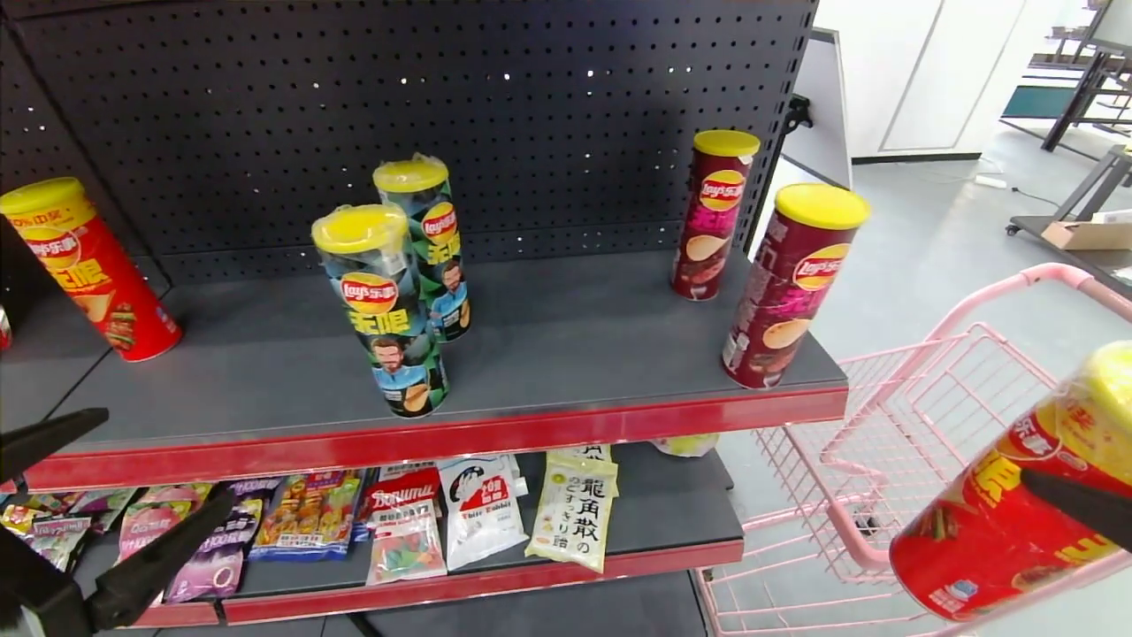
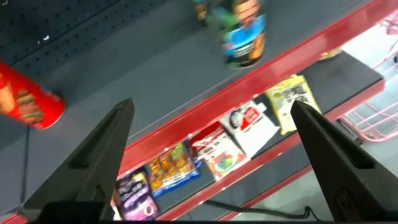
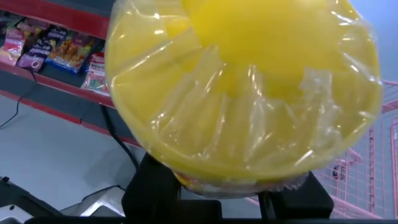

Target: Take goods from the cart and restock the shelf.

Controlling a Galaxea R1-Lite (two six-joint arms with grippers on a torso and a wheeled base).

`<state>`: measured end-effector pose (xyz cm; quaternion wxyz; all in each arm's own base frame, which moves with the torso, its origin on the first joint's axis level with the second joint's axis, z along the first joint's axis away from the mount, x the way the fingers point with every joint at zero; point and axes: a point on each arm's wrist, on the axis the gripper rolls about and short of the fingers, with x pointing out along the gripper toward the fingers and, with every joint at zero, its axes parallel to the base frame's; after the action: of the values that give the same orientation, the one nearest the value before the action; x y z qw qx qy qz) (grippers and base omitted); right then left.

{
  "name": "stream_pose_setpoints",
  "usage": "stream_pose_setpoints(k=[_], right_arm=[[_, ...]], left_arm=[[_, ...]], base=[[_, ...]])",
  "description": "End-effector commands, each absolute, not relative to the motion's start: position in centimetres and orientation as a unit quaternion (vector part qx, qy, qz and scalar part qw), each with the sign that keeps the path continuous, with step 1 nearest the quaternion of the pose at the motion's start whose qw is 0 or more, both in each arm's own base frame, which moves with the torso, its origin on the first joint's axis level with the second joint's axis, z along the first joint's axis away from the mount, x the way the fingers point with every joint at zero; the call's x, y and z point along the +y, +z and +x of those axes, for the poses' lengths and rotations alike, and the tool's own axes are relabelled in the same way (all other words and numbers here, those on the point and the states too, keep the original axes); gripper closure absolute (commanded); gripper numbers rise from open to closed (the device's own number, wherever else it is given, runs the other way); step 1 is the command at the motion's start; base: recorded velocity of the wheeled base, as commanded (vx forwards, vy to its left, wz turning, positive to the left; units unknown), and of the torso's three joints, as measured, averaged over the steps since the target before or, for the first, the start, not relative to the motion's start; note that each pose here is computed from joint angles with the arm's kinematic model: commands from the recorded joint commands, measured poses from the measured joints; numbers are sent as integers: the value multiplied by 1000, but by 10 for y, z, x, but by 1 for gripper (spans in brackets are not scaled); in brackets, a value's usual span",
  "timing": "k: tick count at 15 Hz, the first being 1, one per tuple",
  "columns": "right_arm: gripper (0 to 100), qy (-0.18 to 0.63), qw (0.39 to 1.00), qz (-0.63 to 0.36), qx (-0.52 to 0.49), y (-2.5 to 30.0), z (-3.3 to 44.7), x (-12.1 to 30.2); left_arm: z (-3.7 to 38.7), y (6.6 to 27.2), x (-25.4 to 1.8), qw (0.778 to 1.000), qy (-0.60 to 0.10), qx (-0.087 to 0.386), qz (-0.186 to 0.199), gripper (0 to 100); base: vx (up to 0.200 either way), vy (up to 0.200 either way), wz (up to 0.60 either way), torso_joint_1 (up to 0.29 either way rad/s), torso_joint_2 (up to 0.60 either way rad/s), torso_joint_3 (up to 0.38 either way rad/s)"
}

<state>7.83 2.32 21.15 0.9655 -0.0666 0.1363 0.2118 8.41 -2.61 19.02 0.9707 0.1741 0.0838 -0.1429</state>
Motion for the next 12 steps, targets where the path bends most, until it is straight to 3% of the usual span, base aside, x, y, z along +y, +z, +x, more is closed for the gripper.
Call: stream_pose_setpoints(k=[1, 12], right_arm=[[100, 211, 967, -67, 129, 210, 72, 22], [100, 266, 954, -65, 120, 209, 67, 26]], left_arm=[[81, 188, -25, 971, -143, 83, 174, 0], [79, 188, -24, 971, -142, 79, 173, 0]], base=[[0, 200, 0, 2, 7, -2], [0, 200, 0, 2, 3, 1]])
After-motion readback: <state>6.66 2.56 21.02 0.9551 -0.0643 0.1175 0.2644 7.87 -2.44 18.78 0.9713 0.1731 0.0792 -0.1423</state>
